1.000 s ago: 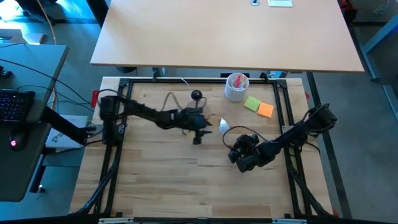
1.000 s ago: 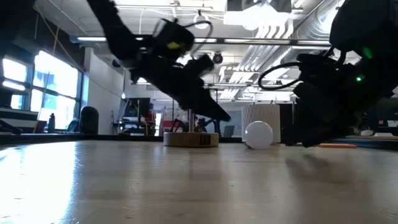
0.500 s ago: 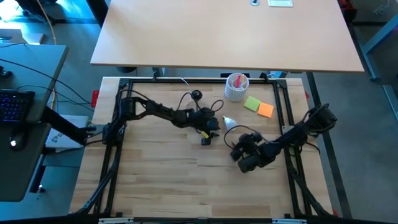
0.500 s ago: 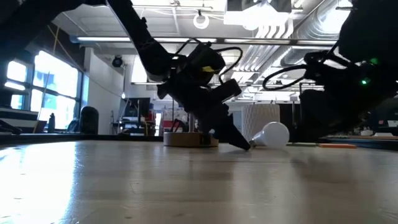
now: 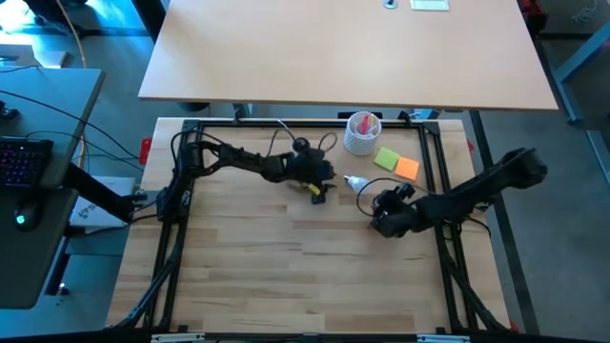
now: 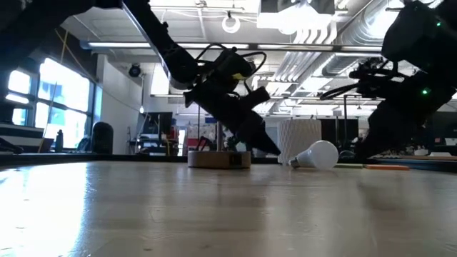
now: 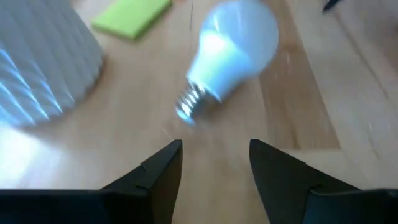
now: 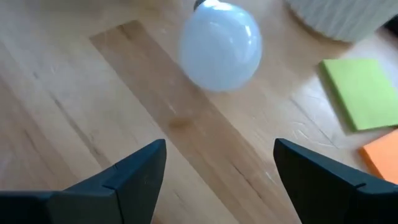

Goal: Screw lightbulb
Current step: Insert the white lightbulb into the desk lamp

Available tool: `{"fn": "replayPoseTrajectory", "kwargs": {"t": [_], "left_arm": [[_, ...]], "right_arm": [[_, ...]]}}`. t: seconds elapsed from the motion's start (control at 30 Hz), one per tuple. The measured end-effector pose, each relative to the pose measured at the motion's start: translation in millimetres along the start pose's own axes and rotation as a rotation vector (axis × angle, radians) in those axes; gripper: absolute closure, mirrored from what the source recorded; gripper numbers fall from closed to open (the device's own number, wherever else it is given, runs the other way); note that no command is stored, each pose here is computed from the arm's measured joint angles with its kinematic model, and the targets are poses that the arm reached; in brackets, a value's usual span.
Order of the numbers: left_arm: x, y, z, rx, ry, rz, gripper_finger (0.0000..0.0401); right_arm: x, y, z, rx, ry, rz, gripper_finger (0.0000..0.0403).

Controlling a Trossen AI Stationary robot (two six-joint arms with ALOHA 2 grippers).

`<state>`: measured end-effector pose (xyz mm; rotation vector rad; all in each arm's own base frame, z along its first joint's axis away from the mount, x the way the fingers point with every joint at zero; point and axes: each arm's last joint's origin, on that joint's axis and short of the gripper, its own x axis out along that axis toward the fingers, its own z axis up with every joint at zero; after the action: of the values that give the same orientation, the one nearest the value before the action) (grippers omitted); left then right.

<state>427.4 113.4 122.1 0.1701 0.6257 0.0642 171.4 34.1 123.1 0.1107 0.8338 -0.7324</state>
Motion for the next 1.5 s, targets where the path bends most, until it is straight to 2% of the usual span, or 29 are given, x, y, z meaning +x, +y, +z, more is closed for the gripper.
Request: {"fn": "replayPoseTrajectory", "kwargs": {"t": [0.2,0.43,0.6,0.83,0.97,1.27,1.5], "left_arm": [[9,24,10,0.083,-0.085,-0.086,0.0183],[21,27,10,0.161,-0.095,-0.104,0.0176],[32,26,2,0.178,-0.107,-0.109,0.0176],[46,19,-12,0.189,-0.102,-0.144,0.0176],[48,16,-13,0.191,-0.102,-0.148,0.0176],[49,11,-14,0.198,-0.093,-0.161,0.0176],[50,9,-13,0.197,-0.096,-0.165,0.0176]], "right_arm": [[12,-26,-2,0.065,-0.093,0.084,0.0105],[25,-38,1,0.095,-0.176,0.179,0.0105],[32,-45,2,0.063,-0.16,0.154,0.0105],[37,-45,10,0.092,-0.186,0.234,0.0105],[40,-42,10,0.066,-0.196,0.246,0.0105],[49,-35,13,0.108,-0.234,0.271,0.0105],[59,-31,6,0.1,-0.184,0.265,0.0096]]}}
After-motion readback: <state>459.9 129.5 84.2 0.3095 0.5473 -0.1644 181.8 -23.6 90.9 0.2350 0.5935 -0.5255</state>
